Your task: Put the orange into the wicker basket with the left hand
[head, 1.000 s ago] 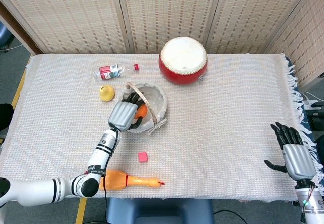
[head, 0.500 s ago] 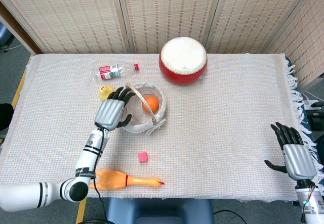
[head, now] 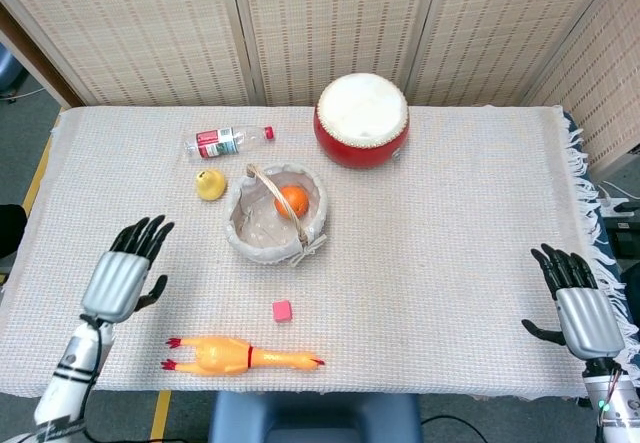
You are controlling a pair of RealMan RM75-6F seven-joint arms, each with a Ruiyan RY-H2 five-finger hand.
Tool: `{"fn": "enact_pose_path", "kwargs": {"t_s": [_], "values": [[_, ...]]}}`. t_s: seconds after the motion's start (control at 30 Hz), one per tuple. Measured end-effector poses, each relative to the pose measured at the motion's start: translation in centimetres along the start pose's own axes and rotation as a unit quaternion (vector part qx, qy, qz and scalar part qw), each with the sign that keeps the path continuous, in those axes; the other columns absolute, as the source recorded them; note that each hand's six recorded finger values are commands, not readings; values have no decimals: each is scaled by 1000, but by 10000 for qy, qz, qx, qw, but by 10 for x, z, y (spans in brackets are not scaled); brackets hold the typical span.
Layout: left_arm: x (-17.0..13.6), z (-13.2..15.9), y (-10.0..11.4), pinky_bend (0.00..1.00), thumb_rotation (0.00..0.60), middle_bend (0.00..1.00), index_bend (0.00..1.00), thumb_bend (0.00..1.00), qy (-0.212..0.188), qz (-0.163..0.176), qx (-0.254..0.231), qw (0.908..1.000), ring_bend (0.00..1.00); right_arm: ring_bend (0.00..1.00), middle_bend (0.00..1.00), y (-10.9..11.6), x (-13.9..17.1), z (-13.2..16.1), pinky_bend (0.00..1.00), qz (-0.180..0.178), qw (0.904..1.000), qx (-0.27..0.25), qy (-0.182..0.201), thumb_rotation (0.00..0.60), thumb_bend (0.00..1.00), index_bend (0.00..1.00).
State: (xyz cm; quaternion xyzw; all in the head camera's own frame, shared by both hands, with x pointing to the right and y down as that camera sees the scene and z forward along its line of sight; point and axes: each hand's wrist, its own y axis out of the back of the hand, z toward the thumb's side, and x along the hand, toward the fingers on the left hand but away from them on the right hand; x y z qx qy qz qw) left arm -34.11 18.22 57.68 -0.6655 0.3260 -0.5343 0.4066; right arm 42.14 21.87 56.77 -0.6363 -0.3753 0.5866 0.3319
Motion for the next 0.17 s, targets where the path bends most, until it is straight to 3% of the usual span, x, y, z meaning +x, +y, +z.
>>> {"fn": "enact_pose_path", "kwargs": {"t_s": [0.17], "values": [[-67, -48, -11, 113, 600, 0, 0, 402, 387, 123, 235, 9989, 0, 0, 0, -1, 1, 2, 0, -39, 10000, 34, 44, 600, 27, 0]]}}
